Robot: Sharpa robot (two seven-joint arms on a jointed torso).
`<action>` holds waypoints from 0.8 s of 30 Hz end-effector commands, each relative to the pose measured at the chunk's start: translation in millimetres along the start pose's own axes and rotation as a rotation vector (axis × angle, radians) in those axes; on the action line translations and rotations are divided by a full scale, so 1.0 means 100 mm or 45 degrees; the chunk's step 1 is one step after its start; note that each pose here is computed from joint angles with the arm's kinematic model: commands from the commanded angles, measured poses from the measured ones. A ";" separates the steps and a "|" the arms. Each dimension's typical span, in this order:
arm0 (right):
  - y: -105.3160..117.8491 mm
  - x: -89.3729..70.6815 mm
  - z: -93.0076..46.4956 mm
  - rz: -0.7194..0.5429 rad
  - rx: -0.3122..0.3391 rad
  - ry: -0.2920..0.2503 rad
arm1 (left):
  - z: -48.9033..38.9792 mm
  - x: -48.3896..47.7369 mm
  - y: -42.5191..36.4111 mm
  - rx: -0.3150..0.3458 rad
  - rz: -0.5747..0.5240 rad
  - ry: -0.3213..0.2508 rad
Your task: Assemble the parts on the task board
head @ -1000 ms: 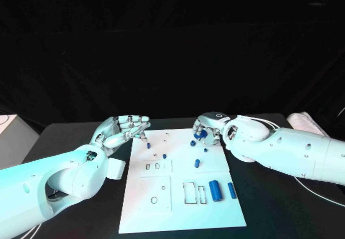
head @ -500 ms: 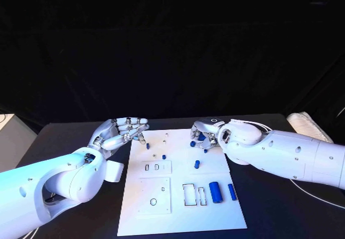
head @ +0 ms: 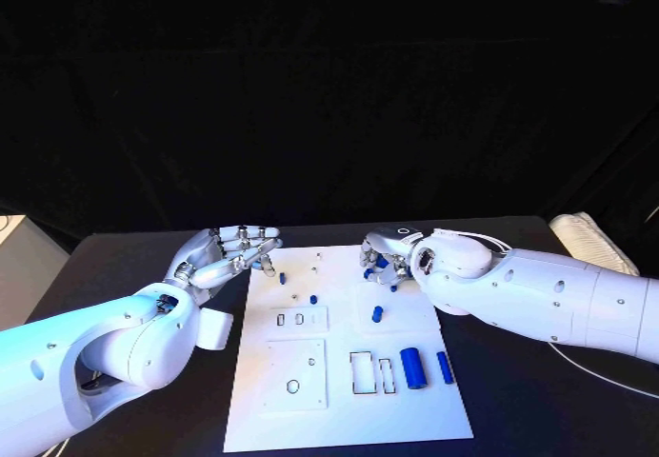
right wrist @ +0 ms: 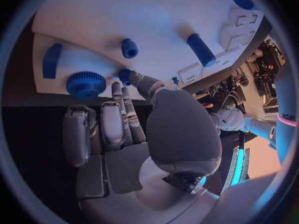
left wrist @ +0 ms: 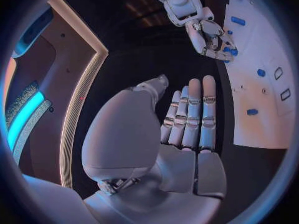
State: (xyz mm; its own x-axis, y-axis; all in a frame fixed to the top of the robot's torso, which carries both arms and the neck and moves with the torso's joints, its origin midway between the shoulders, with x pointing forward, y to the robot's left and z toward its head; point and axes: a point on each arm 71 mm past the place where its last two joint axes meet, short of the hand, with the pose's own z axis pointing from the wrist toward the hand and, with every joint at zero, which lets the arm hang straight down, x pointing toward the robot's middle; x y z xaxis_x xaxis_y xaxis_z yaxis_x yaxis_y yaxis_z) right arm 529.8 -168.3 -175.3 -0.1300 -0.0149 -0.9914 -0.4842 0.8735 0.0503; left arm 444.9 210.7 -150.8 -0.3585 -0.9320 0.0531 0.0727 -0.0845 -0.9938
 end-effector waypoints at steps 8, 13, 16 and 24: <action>0.00 0.03 0.01 -0.035 0.006 0.031 | 0.004 0.017 -0.028 0.011 -0.009 0.024; 0.01 0.02 0.01 -0.055 0.004 0.011 | 0.002 0.008 -0.029 0.009 -0.008 0.021; 0.03 0.00 0.01 -0.070 -0.009 -0.028 | 0.001 0.001 -0.029 0.008 -0.007 0.017; 0.13 -0.09 -0.02 -0.051 -0.047 -0.180 | 0.001 -0.013 -0.028 0.006 -0.003 0.011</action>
State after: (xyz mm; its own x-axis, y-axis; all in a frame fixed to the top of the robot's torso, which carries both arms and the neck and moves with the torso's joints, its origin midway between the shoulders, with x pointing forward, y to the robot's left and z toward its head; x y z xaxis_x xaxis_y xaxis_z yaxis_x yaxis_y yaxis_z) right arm 524.0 -159.5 -171.8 -0.0604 -0.0034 -0.9982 -0.5103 0.8595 0.0279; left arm 445.5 213.6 -149.8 -0.3532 -0.9342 0.0502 0.0723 -0.0808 -0.9941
